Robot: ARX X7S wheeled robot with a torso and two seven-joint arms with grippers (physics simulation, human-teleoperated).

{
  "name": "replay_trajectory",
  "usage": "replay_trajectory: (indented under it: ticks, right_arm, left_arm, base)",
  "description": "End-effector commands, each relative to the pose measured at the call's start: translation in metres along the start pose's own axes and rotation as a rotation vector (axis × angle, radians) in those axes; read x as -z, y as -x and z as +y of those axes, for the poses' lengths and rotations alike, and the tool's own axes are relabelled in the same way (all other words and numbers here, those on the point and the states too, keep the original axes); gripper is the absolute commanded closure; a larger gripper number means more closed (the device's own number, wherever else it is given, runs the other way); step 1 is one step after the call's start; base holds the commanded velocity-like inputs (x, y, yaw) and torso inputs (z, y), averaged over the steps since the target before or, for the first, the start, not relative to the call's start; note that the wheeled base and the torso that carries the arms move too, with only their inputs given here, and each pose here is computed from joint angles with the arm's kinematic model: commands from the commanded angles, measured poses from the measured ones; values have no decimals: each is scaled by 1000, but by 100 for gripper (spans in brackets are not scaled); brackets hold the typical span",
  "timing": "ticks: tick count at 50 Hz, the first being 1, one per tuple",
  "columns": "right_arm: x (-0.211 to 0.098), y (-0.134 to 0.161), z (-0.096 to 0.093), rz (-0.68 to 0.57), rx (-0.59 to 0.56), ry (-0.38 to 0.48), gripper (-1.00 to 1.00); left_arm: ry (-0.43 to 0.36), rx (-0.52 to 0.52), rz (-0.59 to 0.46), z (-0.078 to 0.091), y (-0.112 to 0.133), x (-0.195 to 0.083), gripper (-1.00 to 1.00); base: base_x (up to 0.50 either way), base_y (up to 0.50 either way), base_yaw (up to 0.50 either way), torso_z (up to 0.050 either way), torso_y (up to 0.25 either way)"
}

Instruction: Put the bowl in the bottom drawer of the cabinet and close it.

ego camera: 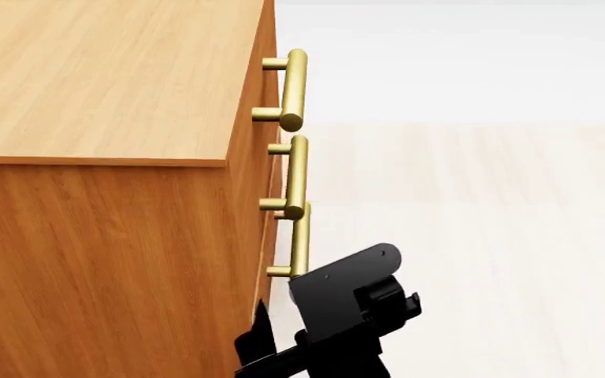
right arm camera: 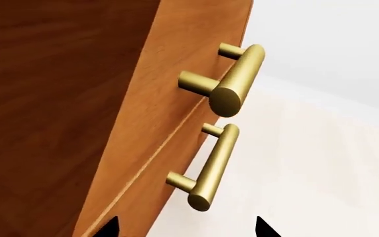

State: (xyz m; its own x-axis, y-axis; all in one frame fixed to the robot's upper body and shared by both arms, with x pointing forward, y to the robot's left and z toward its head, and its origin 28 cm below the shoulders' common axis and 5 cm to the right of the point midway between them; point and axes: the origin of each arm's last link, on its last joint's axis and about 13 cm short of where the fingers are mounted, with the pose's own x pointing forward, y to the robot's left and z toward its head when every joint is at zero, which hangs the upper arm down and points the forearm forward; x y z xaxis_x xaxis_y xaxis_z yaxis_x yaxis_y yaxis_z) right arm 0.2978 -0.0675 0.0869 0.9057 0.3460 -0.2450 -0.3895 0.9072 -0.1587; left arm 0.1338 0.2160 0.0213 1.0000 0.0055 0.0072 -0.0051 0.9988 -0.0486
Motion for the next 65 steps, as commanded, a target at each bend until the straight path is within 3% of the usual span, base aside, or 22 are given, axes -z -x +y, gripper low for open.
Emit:
replay_trajectory:
  ticks: [1, 5, 10, 17, 20, 21, 23, 27, 31, 45, 55, 65]
  right_arm:
    - [-7, 1, 7, -23, -141, -66, -100]
    - [-10, 4, 3, -19, -199, -126, -100]
    - [-9, 7, -7, 5, -213, -148, -100]
    - [-13, 16, -14, 18, -357, -200, -100]
    - [-13, 18, -17, 23, -362, -176, -100]
    - [-13, 17, -19, 26, -364, -211, -100]
    - [-14, 17, -21, 3, -305, -190, -100]
    - [-8, 24, -23, -52, -131, -36, -100]
    - [-5, 32, -30, -43, -16, -37, -100]
    - [0, 47, -51, -55, 143, -49, -100]
    - [-18, 62, -69, -104, 308, -24, -100]
    - [-41, 81, -78, -167, 365, -13, -100]
  left_arm:
    - [1, -1, 0, 0, 0, 0, -100]
    - [0, -1, 0, 0, 1, 0, -100]
    - [-1, -2, 0, 0, 1, -1, -100]
    - [0, -3, 0, 0, 0, 1, -100]
    - [-1, -3, 0, 0, 0, 0, -100]
    - [-1, -3, 0, 0, 0, 1, -100]
    - [-1, -4, 0, 0, 0, 1, -100]
    - [3, -5, 2, 0, -1, 0, -100]
    - [0, 0, -5, -1, 2, -2, -100]
    - [-15, 3, -11, -1, 4, -4, -100]
    - [-31, 5, -60, -2, 7, -17, -100]
    - [-23, 37, -127, -8, 18, -44, -100]
  base:
    - [0, 0, 0, 0, 0]
    - [0, 0, 0, 0, 0]
    - [0, 0, 0, 0, 0]
    - [0, 0, 0, 0, 0]
    - [0, 0, 0, 0, 0]
    - [0, 0, 0, 0, 0]
    - [0, 0, 0, 0, 0]
    - [0, 0, 0, 0, 0]
    - [0, 0, 0, 0, 0]
    - [0, 0, 0, 0, 0]
    - [0, 0, 0, 0, 0]
    - [0, 0, 0, 0, 0]
